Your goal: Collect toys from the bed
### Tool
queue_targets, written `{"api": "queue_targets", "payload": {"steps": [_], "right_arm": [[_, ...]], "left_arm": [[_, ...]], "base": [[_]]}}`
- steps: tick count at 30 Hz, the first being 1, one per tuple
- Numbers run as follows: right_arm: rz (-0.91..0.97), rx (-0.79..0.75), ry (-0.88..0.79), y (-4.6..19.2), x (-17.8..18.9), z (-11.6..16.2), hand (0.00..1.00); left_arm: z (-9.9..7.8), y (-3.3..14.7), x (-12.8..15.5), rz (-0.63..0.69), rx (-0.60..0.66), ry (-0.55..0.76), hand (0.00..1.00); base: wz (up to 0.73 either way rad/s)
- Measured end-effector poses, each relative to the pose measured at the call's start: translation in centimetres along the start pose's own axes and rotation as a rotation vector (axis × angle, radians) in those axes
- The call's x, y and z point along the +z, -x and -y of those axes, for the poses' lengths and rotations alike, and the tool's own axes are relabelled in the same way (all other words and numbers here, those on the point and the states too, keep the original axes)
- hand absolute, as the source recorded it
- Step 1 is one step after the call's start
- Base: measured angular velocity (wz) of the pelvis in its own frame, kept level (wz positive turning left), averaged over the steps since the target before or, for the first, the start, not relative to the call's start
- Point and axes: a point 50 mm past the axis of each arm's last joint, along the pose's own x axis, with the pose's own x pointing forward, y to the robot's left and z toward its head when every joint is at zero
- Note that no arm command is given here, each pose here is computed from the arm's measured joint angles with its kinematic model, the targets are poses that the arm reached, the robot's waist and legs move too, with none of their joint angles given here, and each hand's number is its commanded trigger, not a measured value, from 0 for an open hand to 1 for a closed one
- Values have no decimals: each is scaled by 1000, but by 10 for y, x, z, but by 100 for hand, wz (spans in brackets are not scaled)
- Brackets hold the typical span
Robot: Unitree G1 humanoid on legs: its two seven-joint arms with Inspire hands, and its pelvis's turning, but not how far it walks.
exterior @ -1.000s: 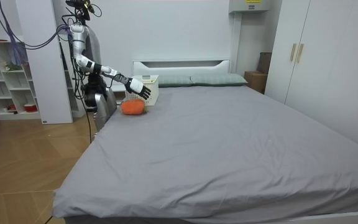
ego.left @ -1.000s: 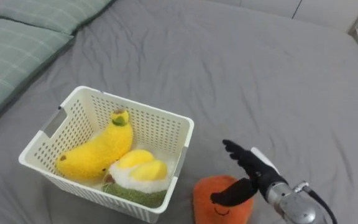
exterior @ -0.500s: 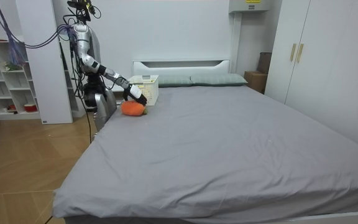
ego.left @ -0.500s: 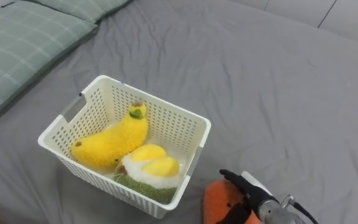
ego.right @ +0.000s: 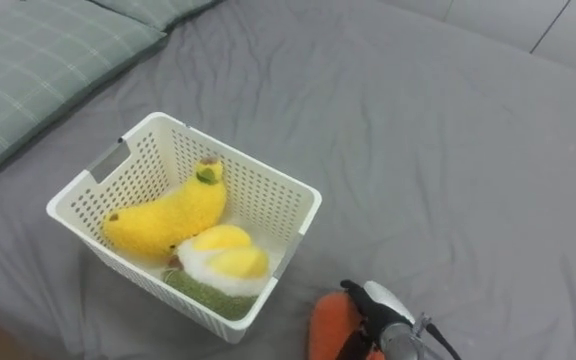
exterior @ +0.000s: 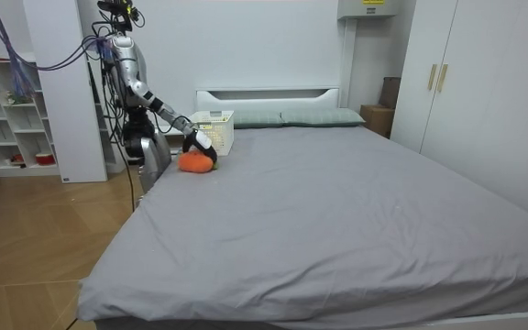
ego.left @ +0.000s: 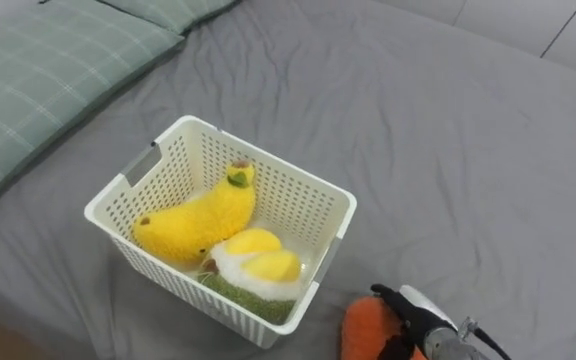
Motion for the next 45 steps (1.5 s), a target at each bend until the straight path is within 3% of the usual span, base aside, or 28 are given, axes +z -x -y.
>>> {"api": "queue_targets", "payload": {"steps": [6, 22, 28, 33, 45], "right_arm": [[-26, -36, 68, -5, -1, 8, 100], [-48, -106, 108, -5, -10, 14, 100], [32, -304, 54, 4, 4, 59, 100], [164, -551, 1, 30, 22, 114, 100], [480, -864, -111, 99, 66, 176, 100]], "left_arm": [[-2, 1, -12, -36, 5, -12, 0], [-5, 0, -5, -10, 8, -27, 0], [-13, -1, 2, 5, 34, 5, 0], [-19, -1, 2, 26, 56, 44, 0], [-22, -2, 1, 41, 71, 83, 0]], "base": [[9], [2], [-5], [-20], [-15]]}}
